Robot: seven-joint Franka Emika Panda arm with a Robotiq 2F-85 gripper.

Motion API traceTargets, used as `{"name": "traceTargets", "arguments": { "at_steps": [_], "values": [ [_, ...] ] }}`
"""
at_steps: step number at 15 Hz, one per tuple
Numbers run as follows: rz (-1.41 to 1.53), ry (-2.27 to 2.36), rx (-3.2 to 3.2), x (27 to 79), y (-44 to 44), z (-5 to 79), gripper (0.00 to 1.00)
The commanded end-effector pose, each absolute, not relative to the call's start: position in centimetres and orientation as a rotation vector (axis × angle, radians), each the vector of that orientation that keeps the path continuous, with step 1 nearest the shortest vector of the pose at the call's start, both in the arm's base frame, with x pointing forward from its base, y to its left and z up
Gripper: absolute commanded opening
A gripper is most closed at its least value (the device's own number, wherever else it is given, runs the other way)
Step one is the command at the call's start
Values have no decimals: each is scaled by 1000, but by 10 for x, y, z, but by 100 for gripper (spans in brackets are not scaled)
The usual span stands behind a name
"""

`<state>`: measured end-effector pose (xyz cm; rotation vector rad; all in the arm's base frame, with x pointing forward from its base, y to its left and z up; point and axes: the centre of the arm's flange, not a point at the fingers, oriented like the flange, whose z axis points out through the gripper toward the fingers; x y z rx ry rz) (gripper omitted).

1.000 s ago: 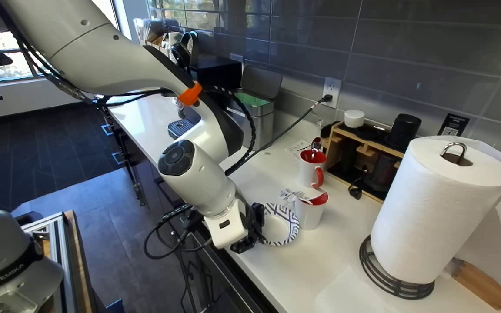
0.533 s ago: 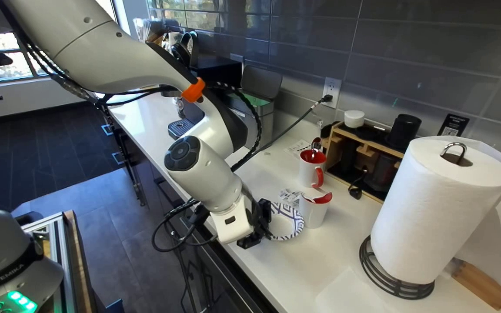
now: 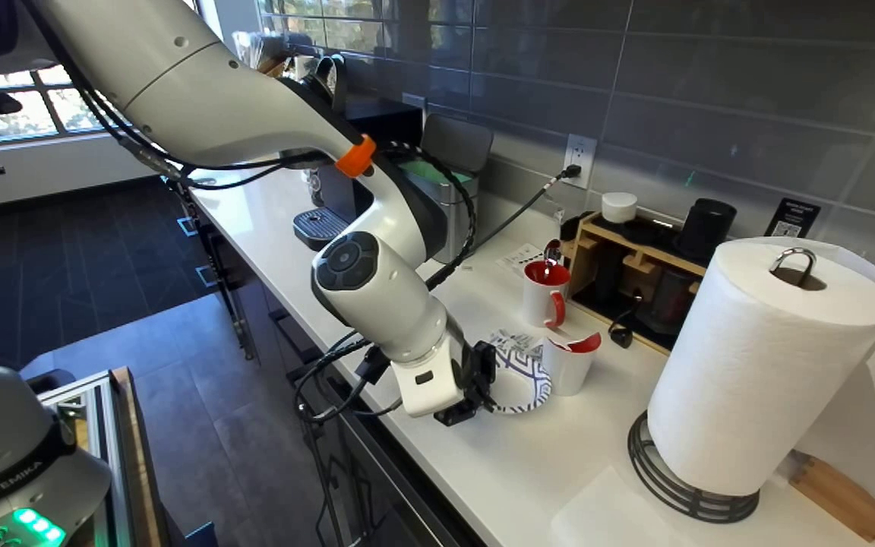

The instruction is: Pour the contents in the bowl into the mug

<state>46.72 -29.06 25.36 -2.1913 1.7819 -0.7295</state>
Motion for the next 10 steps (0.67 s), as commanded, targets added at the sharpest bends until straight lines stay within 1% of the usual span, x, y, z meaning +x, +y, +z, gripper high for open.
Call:
{"name": "traceTargets", "arguments": {
  "at_steps": [1, 10],
  "values": [
    [-699, 1821, -2130, 492, -300, 256, 1],
    [-745, 1892, -2022, 533, -321, 277, 1]
  ]
}}
